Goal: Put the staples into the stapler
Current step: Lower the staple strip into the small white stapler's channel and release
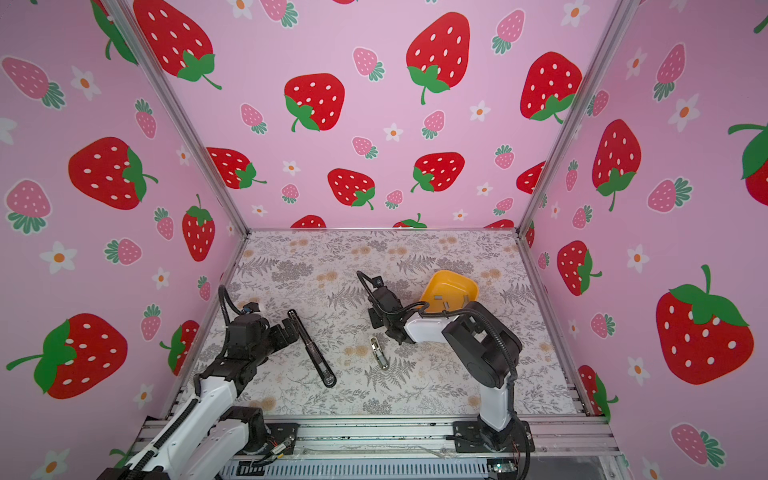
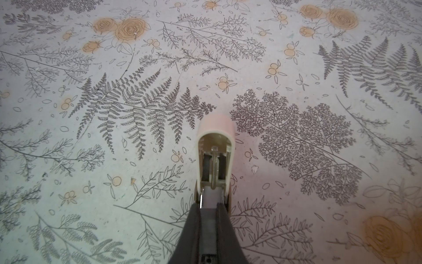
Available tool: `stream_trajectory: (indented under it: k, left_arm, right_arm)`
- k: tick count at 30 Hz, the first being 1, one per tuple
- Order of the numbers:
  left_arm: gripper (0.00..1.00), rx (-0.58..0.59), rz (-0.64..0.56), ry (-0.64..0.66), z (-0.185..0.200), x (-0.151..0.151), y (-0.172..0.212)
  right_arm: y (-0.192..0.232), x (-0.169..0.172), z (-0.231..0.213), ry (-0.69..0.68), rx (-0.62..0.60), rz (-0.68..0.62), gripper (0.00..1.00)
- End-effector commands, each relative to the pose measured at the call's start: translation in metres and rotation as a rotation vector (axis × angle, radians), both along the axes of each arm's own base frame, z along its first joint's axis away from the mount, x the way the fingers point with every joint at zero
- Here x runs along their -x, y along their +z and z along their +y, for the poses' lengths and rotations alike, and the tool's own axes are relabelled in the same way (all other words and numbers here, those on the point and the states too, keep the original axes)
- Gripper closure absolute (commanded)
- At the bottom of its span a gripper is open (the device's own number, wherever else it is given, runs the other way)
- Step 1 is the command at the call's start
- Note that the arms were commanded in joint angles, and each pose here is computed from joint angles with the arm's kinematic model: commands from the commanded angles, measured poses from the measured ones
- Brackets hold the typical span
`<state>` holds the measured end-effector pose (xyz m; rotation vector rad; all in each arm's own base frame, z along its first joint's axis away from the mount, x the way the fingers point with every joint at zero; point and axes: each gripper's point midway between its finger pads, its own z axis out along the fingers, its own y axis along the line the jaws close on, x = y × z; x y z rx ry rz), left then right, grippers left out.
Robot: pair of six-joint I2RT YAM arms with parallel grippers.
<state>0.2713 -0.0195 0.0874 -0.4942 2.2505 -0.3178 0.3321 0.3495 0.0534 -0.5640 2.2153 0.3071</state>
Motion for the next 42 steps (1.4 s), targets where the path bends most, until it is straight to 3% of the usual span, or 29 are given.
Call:
stream_trajectory:
  k: [1,32,35,42]
  left_arm:
    - [0.01,-0.011,-0.028,0.007,0.003,-0.006,0.01]
    - [0.01,-0.001,-0.027,-0.013,-0.001,-0.006,0.011]
    - [0.01,0.002,-0.029,-0.015,-0.001,-0.006,0.012]
    - [0.01,-0.002,-0.034,-0.014,-0.001,-0.006,0.012]
  right_arm:
    - [-0.012,0.001,-0.008,-0.024,0.018,0.012,0.9]
    - [-0.026,0.034,-0.026,-0.029,-0.005,0.098,0.87]
    - [-0.024,0.036,-0.027,-0.026,-0.008,0.098,0.83]
    - [-0.006,0.036,-0.029,-0.027,-0.014,0.069,0.59]
